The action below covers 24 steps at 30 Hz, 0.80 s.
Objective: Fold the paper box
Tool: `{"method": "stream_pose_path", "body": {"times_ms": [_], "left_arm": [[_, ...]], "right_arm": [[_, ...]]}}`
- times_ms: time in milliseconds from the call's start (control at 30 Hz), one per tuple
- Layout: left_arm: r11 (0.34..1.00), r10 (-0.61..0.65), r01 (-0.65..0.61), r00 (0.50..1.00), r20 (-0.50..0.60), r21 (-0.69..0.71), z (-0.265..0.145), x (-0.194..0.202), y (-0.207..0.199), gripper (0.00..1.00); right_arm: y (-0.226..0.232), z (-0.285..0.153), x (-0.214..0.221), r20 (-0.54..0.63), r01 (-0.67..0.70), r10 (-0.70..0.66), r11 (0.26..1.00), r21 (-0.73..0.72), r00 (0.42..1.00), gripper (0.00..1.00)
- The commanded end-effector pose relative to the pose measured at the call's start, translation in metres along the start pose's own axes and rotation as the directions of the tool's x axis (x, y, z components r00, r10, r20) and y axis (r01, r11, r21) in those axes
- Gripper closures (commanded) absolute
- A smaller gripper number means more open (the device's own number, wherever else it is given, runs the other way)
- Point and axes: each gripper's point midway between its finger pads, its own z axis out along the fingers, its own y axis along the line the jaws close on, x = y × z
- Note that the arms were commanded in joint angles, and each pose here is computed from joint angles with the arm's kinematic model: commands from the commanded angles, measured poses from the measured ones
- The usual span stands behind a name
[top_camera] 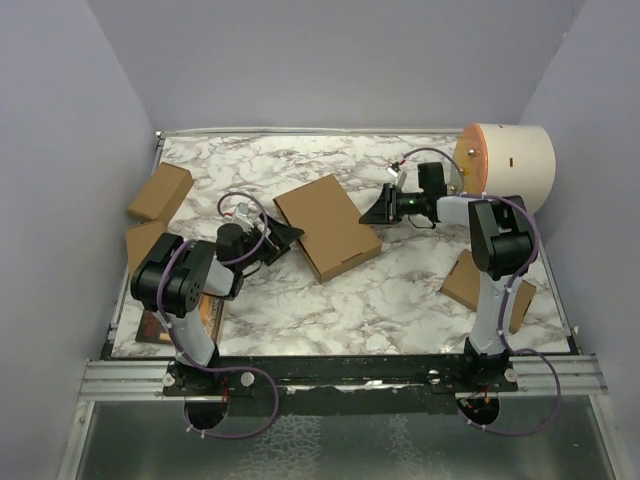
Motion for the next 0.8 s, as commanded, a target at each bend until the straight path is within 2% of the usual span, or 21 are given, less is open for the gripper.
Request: {"method": "stream_pose_path", "body": {"times_ms": [0,333,767], "left_arm": [[1.0,0.01,-0.01,0.999,0.052,-0.014,0.014,-0.01,0.0,0.03],[1.0,-0.003,0.005,0.996,0.087,-0.026,0.02,-0.009,0.0,0.03],[0.998,-0.018,0.013,0.996,0.085,0.055,0.028,-0.006,-0.019,0.03]], "right_arm": [[-0.052,0.002,0.049,-0.065,-0.145,0.156,0.979,0.142,0.986,0.76],[-0.07,-0.005,0.052,-0.053,-0.174,0.188,0.963,0.208,0.981,0.76],[-0.075,-0.01,0.052,-0.046,-0.188,0.202,0.96,0.208,0.978,0.76]]}}
